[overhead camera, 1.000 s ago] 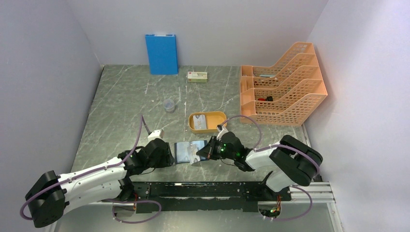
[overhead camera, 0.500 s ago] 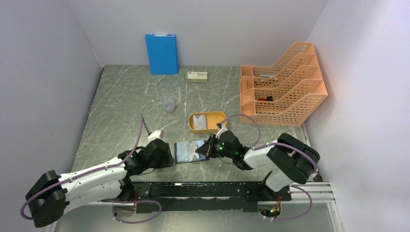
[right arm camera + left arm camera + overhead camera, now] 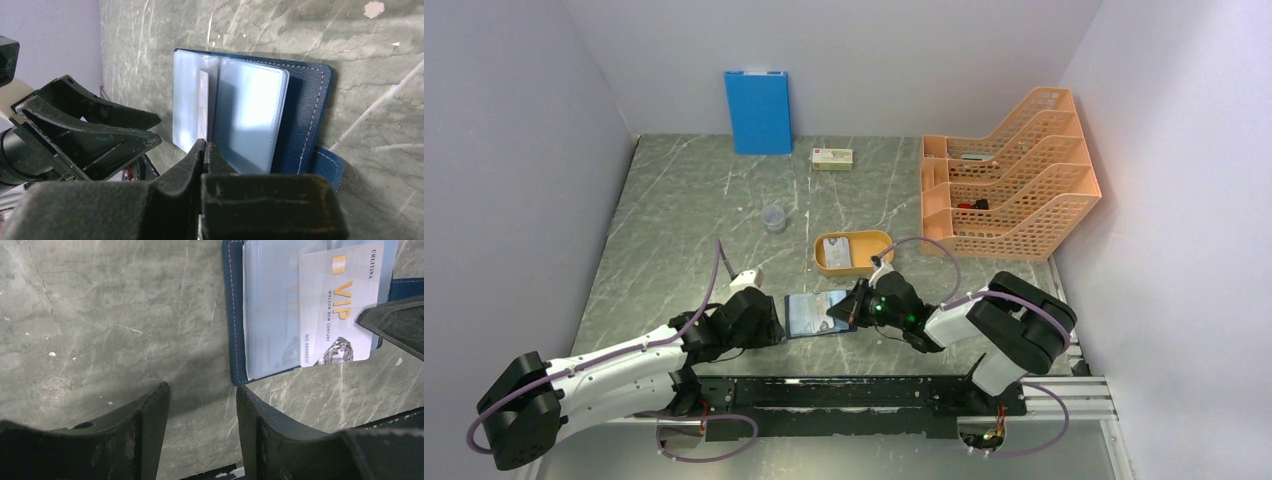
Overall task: Put the credit cards into the card holder
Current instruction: Insert the credit card into the card holder.
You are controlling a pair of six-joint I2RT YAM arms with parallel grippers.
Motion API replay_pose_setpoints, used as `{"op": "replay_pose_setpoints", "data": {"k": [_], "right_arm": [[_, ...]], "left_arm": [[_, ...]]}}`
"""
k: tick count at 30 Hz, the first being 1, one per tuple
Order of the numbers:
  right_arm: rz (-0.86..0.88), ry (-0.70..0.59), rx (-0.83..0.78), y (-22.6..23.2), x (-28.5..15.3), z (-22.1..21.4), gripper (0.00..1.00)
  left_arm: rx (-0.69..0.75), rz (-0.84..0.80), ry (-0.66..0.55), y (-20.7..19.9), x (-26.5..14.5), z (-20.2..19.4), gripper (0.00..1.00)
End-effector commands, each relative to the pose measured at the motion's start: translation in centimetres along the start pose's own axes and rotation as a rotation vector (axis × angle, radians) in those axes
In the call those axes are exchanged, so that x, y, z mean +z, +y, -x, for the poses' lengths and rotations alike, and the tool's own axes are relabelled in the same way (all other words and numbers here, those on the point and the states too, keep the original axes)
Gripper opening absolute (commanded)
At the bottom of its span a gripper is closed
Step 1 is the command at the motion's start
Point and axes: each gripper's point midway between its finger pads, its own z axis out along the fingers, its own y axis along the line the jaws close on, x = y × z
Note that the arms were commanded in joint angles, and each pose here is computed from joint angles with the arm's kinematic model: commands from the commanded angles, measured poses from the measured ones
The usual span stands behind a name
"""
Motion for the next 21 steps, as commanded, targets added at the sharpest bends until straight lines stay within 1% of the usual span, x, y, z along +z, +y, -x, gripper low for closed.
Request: {"op": "replay_pose_setpoints", "data": {"k": [1,6,9,15,21], "right_arm": [[-0.006,-0.013,-0.012,0.1,0.5,0.0,0.00],[-0.010,-0.006,-0.006,0.2,0.7,-0.4,0.00],[-0.018,-0.004,0.008,0.0,0.9,-0.6,0.00],[-0.041,-0.048,0.069,-1.1,0.5,-0.5,0.00],[-0.048,-0.052,0.075,-1.4,0.6,-0.5,0.00]], "left_arm": [[0.000,-0.009,0.022,0.2,0.3,-0.6,0.56],[-0.004,-0.029,0.035,-0.1,0.3,-1.0,0.55],[-0.004,-0.038,0.041,-0.1,0.5,-1.2,0.53],[-0.004,-0.041,0.049,-0.1,0.5,-1.4,0.49],[-0.001,-0.037,0.049,0.1,0.5,-1.5,0.49]]}}
